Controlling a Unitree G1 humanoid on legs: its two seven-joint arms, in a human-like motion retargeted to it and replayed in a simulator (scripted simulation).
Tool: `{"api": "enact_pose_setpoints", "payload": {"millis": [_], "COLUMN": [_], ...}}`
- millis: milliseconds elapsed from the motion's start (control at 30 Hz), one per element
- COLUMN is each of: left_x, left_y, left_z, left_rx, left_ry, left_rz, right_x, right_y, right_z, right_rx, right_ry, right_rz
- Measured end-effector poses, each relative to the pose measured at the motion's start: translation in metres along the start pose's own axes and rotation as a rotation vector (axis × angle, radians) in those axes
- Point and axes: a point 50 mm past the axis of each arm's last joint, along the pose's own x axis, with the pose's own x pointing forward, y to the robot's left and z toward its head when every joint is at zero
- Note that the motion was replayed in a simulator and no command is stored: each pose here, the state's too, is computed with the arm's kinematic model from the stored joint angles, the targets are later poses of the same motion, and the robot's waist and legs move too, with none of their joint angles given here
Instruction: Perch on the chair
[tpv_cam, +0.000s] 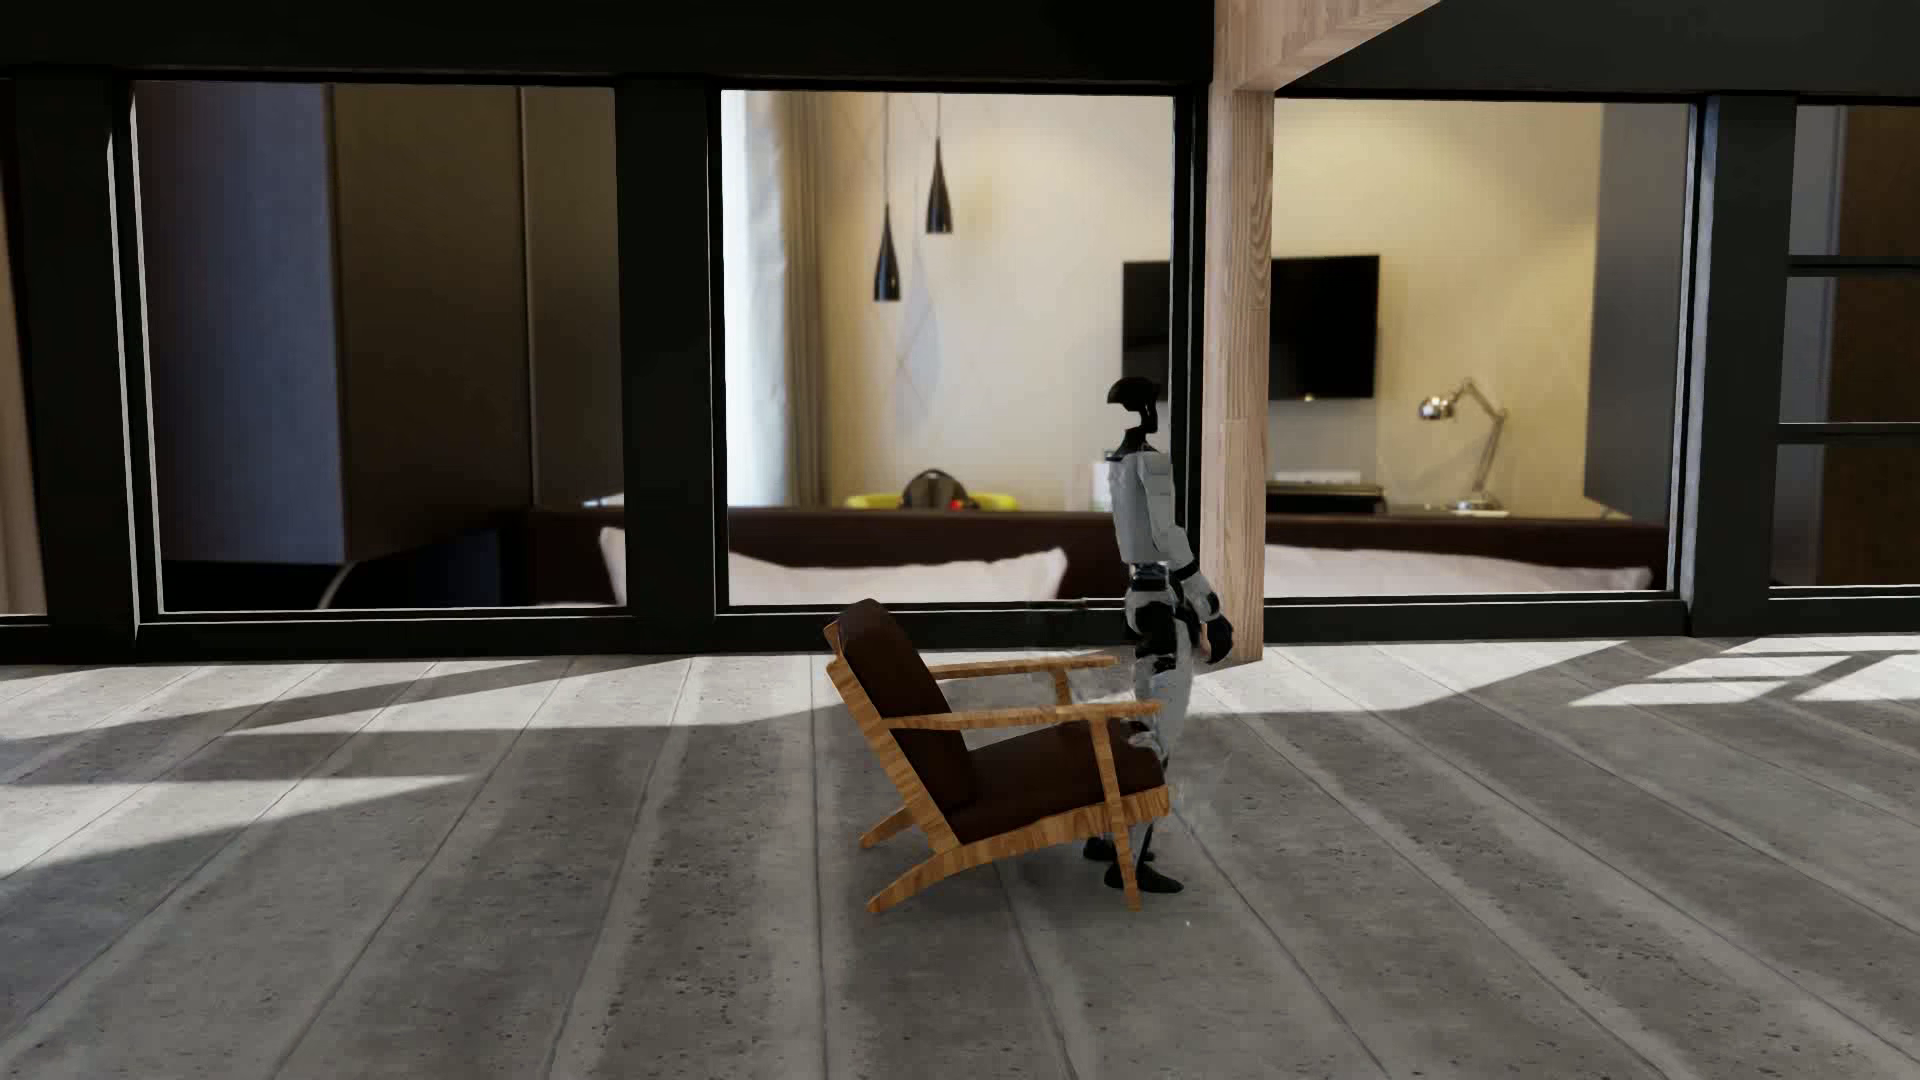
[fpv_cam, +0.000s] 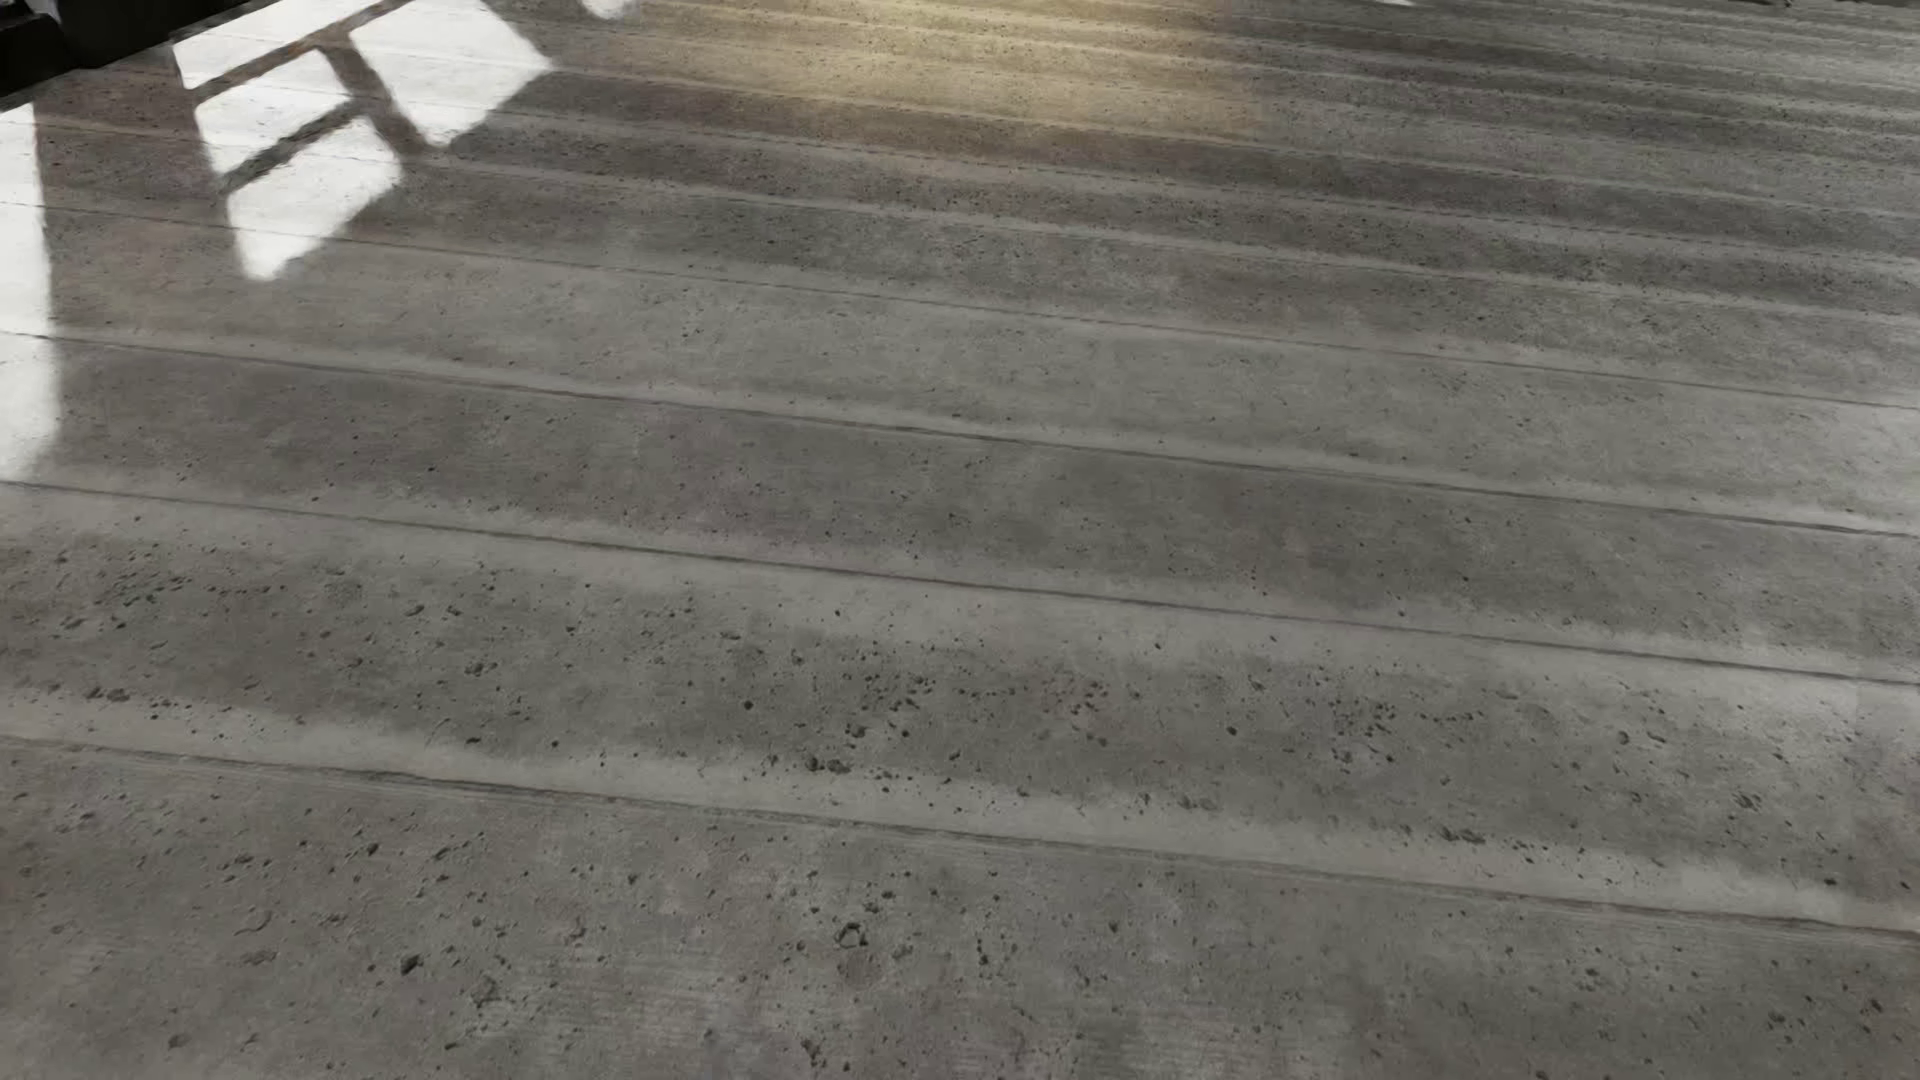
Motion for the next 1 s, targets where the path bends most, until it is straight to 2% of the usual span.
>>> {"api": "enact_pose_setpoints", "payload": {"millis": [67,133,200,367,533,733,833,1000], "left_x": [-0.004,-0.011,-0.016,-0.025,-0.019,-0.004,-0.001,-0.003], "left_y": [0.025,0.049,0.065,0.071,0.052,0.019,0.026,0.050], "left_z": [-0.002,-0.003,-0.018,-0.059,-0.048,-0.011,0.010,0.065], "left_rx": [0.043,0.169,0.178,0.040,0.070,0.086,0.125,0.360], "left_ry": [0.020,-0.005,0.050,0.231,0.156,0.052,-0.009,-0.149], "left_rz": [0.045,0.055,0.096,0.245,0.161,0.039,0.015,-0.024], "right_x": [-0.002,-0.009,-0.015,-0.025,-0.021,-0.008,-0.004,-0.002], "right_y": [-0.013,-0.035,-0.051,-0.065,-0.051,-0.025,-0.026,-0.038], "right_z": [0.007,0.011,0.004,-0.041,-0.038,-0.018,0.005,0.068], "right_rx": [-0.045,-0.124,-0.182,0.026,-0.035,-0.020,-0.052,-0.283], "right_ry": [-0.013,-0.026,0.006,0.173,0.125,0.065,0.013,-0.125], "right_rz": [-0.045,-0.033,-0.076,-0.318,-0.218,-0.114,-0.069,-0.066]}}
